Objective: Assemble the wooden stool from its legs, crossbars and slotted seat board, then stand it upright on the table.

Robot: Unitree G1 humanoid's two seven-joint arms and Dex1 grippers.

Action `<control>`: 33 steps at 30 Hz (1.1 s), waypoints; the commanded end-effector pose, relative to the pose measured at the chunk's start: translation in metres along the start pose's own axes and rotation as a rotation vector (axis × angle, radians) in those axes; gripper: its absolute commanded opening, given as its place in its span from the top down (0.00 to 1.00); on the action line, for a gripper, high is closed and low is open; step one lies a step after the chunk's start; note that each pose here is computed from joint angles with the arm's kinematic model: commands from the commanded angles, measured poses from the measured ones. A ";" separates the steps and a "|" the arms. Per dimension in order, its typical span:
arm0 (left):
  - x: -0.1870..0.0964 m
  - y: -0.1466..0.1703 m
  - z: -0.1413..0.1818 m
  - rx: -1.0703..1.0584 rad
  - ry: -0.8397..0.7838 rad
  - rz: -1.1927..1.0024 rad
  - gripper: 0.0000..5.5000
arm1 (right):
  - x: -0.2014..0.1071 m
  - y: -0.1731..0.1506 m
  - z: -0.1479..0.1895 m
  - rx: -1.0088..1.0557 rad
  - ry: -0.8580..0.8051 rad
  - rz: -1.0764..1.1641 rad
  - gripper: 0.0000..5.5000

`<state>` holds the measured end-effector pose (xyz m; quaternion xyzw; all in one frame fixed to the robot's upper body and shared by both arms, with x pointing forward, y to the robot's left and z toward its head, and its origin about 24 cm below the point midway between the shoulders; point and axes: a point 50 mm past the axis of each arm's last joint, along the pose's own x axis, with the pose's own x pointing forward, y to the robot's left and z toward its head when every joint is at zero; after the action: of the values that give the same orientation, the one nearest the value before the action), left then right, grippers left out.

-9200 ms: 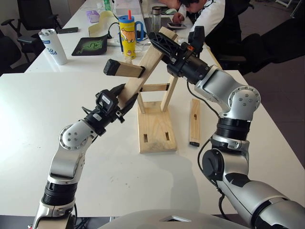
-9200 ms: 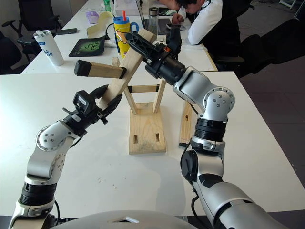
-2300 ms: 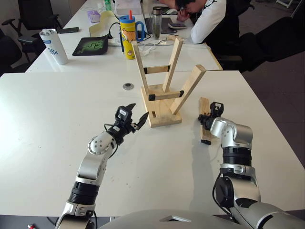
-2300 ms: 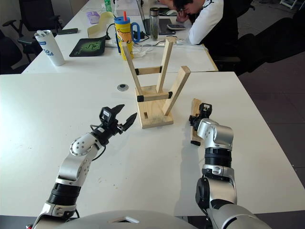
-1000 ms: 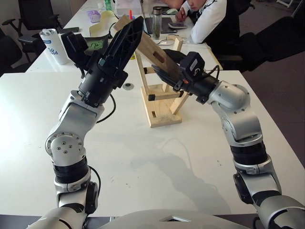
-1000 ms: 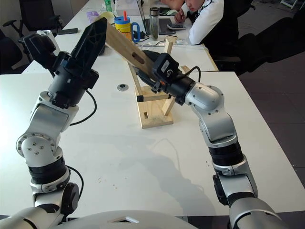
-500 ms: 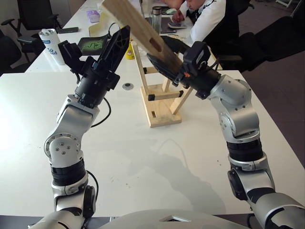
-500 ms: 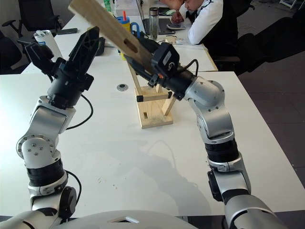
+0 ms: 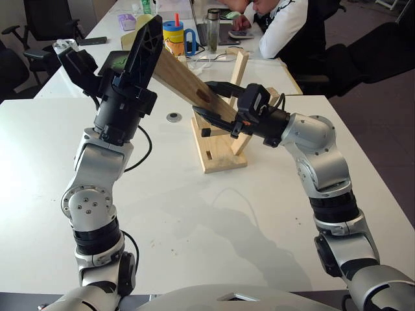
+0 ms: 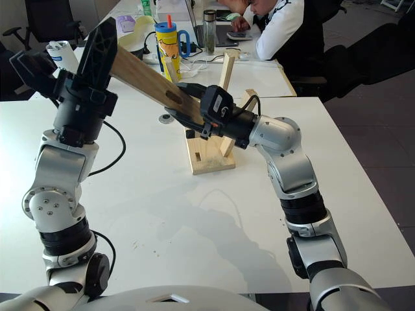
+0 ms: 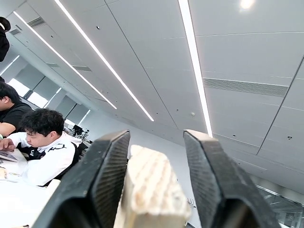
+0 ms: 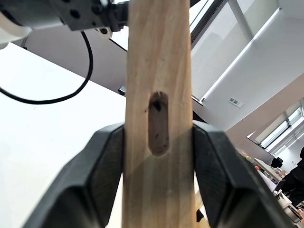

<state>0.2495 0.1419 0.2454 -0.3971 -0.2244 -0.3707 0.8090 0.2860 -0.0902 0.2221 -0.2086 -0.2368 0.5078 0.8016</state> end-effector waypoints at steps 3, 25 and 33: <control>-0.004 0.013 -0.012 0.043 0.050 0.066 0.78 | 0.007 -0.009 0.017 0.007 -0.075 0.000 0.63; -0.009 0.041 -0.007 0.082 -0.046 0.236 0.80 | 0.011 -0.024 0.018 -0.001 -0.054 -0.032 0.45; -0.032 0.061 0.014 0.143 -0.164 0.428 0.80 | -0.016 -0.071 -0.016 0.316 0.111 -0.435 0.45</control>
<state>0.2774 0.1834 0.2079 -0.4062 -0.2226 -0.1730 0.8692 0.3277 -0.1196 0.2522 -0.0828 -0.1920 0.3993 0.8927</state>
